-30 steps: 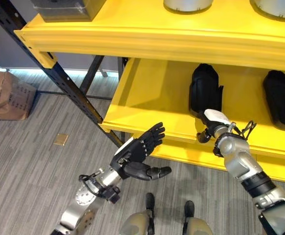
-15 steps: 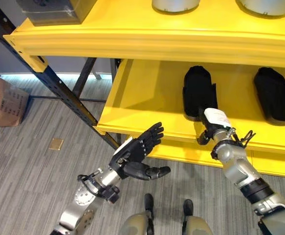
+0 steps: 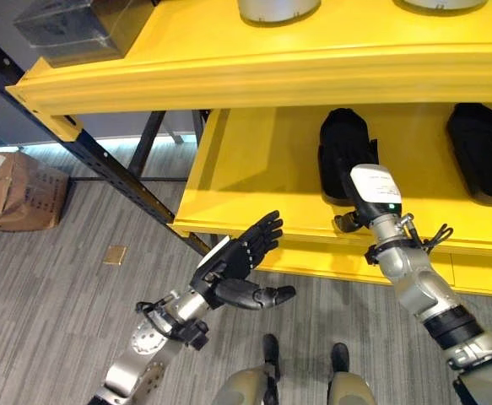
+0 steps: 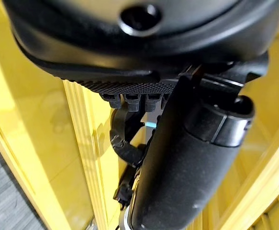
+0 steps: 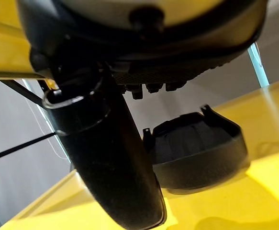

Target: Move parts from the plastic box to the shelf.

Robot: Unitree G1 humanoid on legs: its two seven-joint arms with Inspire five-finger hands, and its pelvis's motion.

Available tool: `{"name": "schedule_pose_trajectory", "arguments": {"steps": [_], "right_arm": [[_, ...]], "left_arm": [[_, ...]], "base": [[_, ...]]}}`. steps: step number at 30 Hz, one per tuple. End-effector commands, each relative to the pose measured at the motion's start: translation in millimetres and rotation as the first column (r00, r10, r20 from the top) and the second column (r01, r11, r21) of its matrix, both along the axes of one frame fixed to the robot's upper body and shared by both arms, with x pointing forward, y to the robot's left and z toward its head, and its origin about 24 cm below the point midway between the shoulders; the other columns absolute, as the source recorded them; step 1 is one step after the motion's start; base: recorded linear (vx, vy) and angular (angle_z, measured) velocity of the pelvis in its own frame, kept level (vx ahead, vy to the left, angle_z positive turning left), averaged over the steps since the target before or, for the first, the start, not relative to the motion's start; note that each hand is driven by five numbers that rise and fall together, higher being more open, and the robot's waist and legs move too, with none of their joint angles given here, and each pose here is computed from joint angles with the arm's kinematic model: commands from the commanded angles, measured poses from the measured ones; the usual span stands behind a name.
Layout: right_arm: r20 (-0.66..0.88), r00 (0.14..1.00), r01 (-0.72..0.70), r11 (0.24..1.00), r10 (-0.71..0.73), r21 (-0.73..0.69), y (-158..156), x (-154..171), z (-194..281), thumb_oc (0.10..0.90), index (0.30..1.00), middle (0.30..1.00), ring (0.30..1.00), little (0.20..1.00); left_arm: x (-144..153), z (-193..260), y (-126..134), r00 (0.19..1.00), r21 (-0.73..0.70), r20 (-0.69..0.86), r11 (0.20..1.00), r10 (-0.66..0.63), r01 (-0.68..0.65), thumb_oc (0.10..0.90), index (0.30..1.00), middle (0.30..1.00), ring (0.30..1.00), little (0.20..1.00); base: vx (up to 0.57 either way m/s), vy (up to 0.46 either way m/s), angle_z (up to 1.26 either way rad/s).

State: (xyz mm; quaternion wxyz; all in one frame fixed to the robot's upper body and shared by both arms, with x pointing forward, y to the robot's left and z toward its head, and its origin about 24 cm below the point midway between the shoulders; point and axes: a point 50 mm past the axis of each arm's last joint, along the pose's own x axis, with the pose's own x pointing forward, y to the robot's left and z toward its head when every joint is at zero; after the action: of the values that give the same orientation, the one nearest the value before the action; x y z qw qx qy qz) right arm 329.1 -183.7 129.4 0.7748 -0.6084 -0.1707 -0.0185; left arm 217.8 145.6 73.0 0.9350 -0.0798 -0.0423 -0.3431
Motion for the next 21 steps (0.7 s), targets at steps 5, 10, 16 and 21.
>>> {"name": "schedule_pose_trajectory", "arguments": {"steps": [5, 10, 16, 21], "right_arm": [[0.263, 0.951, -0.15, 0.987, 0.161, -0.061, 24, -2, 53, 0.9, 1.0, 1.0, 1.0, 1.0], [0.363, 0.905, -0.226, 0.974, 0.22, -0.026, 31, -16, 58, 0.9, 1.0, 1.0, 1.0, 1.0], [0.47, 0.827, -0.383, 0.922, 0.31, 0.065, 40, -52, 56, 0.9, 1.0, 1.0, 1.0, 1.0], [0.492, 0.782, -0.51, 0.847, 0.382, 0.152, 41, -94, 48, 0.9, 1.0, 1.0, 1.0, 1.0]], "left_arm": [[-5, 40, -11, 0.978, -0.163, 0.208, 0.985, -0.024, 0.059, 0.9, 1.0, 1.0, 1.0, 1.0], [-8, 39, -10, 0.978, -0.172, 0.21, 0.984, -0.011, 0.047, 0.9, 1.0, 1.0, 1.0, 1.0], [-13, 37, -8, 0.976, -0.199, 0.215, 0.98, 0.015, 0.028, 0.9, 1.0, 1.0, 1.0, 1.0], [-18, 35, -3, 0.971, -0.211, 0.239, 0.977, 0.029, 0.022, 0.9, 1.0, 1.0, 1.0, 1.0]], "base": [[0.0, 0.0, 0.0], [0.0, 0.006, 0.0], [-0.02, 0.058, -0.02], [-0.06, 0.07, -0.08]]}}
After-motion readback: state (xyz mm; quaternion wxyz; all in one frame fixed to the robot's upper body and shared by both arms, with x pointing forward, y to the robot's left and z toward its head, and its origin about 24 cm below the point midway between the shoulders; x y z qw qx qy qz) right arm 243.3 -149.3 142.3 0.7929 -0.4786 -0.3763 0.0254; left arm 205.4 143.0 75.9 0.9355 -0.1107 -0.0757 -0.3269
